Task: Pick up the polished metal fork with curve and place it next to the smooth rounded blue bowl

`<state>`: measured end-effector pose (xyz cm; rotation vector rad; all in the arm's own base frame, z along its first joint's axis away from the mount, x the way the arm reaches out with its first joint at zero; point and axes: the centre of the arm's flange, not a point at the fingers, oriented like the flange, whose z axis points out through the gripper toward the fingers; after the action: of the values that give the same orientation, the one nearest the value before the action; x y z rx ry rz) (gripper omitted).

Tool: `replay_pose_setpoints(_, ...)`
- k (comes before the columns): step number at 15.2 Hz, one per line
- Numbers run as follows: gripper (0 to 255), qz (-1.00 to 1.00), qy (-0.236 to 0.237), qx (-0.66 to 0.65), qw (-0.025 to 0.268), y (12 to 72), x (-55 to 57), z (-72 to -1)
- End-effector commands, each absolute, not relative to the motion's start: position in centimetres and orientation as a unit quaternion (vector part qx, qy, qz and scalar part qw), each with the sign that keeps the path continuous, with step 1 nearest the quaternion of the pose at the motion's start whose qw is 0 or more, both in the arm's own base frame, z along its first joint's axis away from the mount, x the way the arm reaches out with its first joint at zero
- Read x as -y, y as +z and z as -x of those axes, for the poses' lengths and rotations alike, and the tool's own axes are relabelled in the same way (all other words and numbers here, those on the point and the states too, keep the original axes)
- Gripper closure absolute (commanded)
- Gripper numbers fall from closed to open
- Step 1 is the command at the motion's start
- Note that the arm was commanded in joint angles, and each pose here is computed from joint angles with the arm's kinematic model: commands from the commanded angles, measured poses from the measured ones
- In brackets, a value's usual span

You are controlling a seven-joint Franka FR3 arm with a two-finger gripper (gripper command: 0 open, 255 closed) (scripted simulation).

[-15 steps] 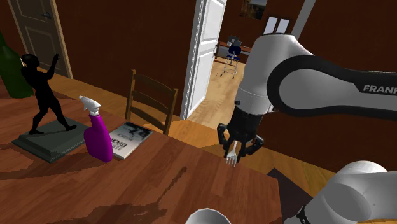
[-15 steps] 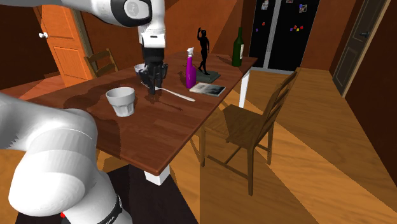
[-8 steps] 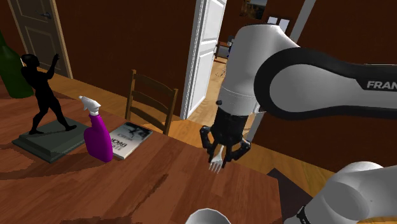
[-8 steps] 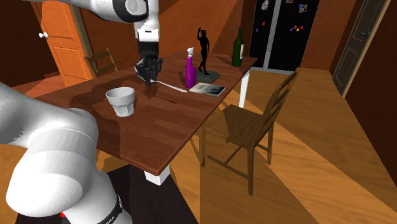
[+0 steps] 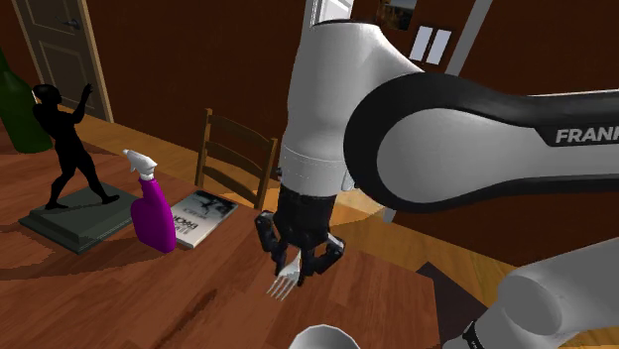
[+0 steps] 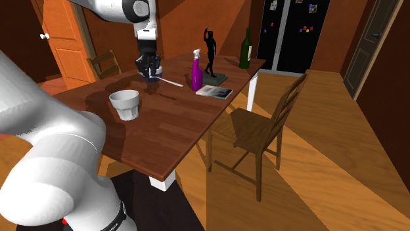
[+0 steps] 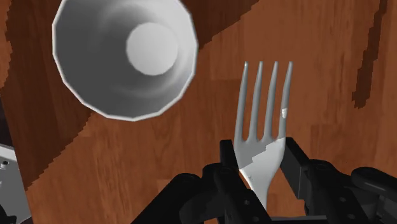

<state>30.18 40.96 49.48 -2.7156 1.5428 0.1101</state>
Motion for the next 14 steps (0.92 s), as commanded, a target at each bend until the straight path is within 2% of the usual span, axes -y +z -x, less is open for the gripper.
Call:
replay_pose_setpoints(1,255,0.869,0.036,-0.494,0.01,49.6,-43.7,-30.2)
replay_pose_setpoints(14,255,0.869,0.036,-0.494,0.01,49.6,-60.9,-31.2)
